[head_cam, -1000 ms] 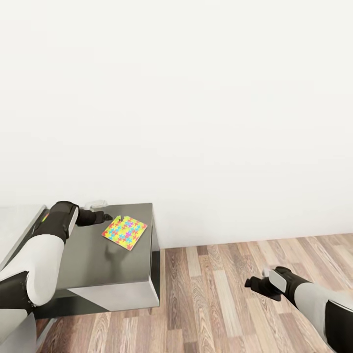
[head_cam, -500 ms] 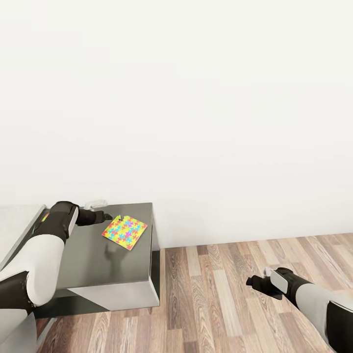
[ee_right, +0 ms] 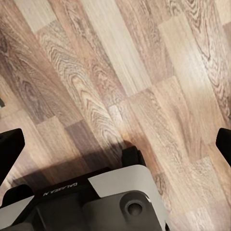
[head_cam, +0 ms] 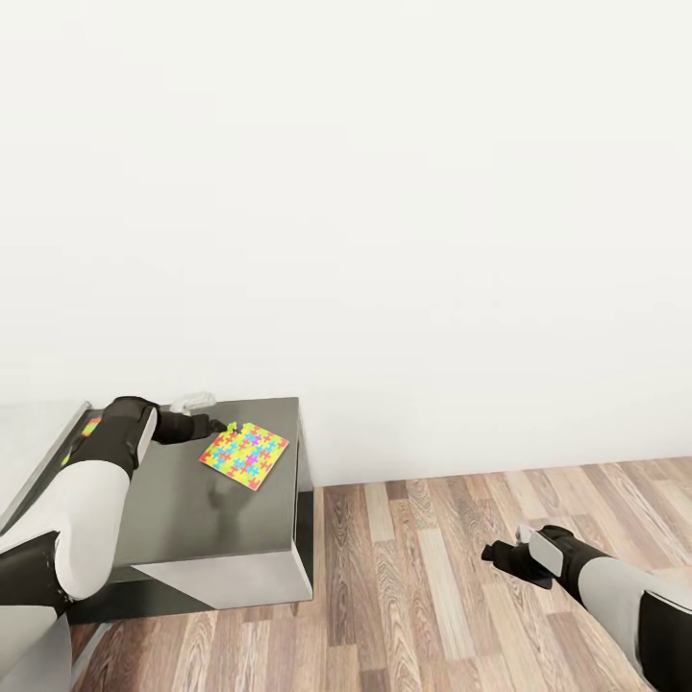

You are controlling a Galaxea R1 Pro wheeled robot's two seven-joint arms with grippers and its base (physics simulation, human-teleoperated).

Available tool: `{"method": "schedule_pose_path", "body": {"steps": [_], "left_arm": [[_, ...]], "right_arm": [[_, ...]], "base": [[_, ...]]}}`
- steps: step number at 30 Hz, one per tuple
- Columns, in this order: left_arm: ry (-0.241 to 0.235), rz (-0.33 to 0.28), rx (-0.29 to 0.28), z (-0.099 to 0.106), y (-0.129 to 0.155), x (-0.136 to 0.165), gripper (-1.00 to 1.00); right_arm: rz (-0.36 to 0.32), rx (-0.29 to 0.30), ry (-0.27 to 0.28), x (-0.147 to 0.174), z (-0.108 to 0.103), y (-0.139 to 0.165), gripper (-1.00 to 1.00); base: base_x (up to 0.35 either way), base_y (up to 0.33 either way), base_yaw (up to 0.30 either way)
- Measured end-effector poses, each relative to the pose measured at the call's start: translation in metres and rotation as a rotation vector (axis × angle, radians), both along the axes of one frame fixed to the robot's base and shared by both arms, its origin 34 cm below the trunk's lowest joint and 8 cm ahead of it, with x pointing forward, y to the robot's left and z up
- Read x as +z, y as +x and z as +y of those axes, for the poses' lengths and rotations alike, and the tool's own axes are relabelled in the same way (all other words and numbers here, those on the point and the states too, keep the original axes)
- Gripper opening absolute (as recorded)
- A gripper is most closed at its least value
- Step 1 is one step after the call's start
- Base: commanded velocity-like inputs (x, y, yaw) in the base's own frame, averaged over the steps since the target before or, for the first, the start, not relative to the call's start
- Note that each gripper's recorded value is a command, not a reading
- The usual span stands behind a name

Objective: Put all the toys in the child's room - the three board games (two on the bed and one on the table), the two jigsaw puzzles on the table, and the tennis ball on the table - inside the toy box on the table in the child's room.

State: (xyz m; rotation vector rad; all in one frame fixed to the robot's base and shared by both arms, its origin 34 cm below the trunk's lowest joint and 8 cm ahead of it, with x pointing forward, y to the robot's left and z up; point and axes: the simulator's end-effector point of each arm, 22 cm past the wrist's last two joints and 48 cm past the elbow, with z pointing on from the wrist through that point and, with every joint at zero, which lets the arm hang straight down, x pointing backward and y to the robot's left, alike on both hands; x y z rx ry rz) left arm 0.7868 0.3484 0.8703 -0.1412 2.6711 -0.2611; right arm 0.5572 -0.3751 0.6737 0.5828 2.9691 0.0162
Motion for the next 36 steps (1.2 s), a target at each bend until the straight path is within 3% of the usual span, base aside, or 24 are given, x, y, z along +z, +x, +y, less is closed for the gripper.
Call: {"method": "schedule_pose_path", "body": {"steps": [22,36], "left_arm": [[-0.012,0.001,-0.001,-0.002,0.000,0.000,1.00],[-0.072,0.008,-0.026,-0.012,-0.002,-0.007,1.00]], "right_arm": [[0.004,-0.006,-0.002,0.000,-0.004,-0.001,1.00],[0.021,-0.005,-0.001,-0.008,-0.003,-0.006,1.00]], "base": [[0.000,0.000,0.000],[0.000,0.000,0.000]]}}
